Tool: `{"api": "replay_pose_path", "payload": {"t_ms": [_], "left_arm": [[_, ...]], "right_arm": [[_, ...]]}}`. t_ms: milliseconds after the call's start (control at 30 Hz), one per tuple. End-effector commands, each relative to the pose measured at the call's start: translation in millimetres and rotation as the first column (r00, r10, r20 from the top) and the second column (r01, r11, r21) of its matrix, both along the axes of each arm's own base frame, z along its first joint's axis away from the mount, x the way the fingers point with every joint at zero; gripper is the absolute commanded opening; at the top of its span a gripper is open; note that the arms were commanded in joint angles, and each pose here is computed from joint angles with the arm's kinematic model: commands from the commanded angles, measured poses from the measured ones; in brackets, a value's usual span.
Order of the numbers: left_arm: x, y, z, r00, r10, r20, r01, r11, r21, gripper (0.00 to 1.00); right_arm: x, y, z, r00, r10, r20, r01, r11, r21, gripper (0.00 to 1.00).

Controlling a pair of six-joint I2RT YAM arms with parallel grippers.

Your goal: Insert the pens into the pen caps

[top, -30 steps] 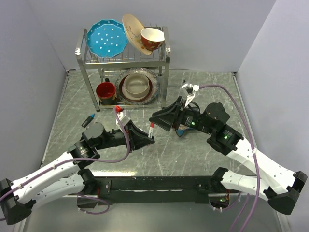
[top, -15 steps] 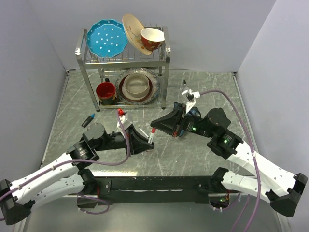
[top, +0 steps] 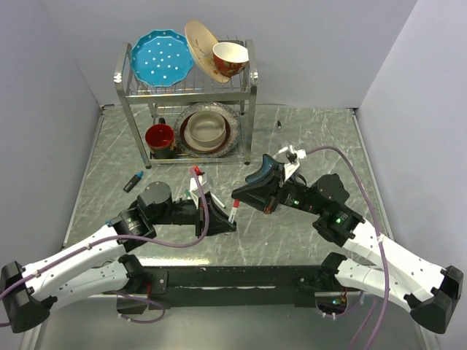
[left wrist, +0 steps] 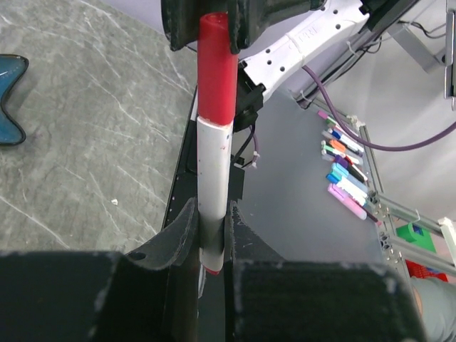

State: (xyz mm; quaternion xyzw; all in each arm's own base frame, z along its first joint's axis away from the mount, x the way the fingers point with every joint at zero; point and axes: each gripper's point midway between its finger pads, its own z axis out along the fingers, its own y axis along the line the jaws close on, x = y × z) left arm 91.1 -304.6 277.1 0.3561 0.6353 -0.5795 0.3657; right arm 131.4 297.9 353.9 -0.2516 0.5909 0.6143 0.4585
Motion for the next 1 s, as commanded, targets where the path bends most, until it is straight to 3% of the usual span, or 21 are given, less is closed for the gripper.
{"api": "replay_pose_path", "payload": {"t_ms": [0, 333, 800, 967], "left_arm": [[26, 5, 100, 0.968, 0.148, 0.204, -0.089, 0.958, -0.273, 0.01], [42, 4, 113, 0.967, 0.144, 0.209, -0.074, 0.948, -0.310, 0.01], [66, 17, 133, 0.927, 0.296, 0.229, -0.208, 0.917, -0.342, 0.01], [69, 14, 130, 0.928, 0.287, 0.238, -0.202, 0.924, -0.325, 0.01]], "right_arm": [[-48, 2, -56, 0.964, 0.227, -0.138, -0.244, 0.962, -0.123, 0.00], [-62, 1, -80, 0.940, 0.281, -0.194, -0.306, 0.945, -0.114, 0.00], [-93, 10, -85, 0.869, 0.381, -0.316, -0.407, 0.913, -0.018, 0.00], [-95, 14, -101, 0.867, 0.346, -0.358, -0.398, 0.913, -0.083, 0.00]]}}
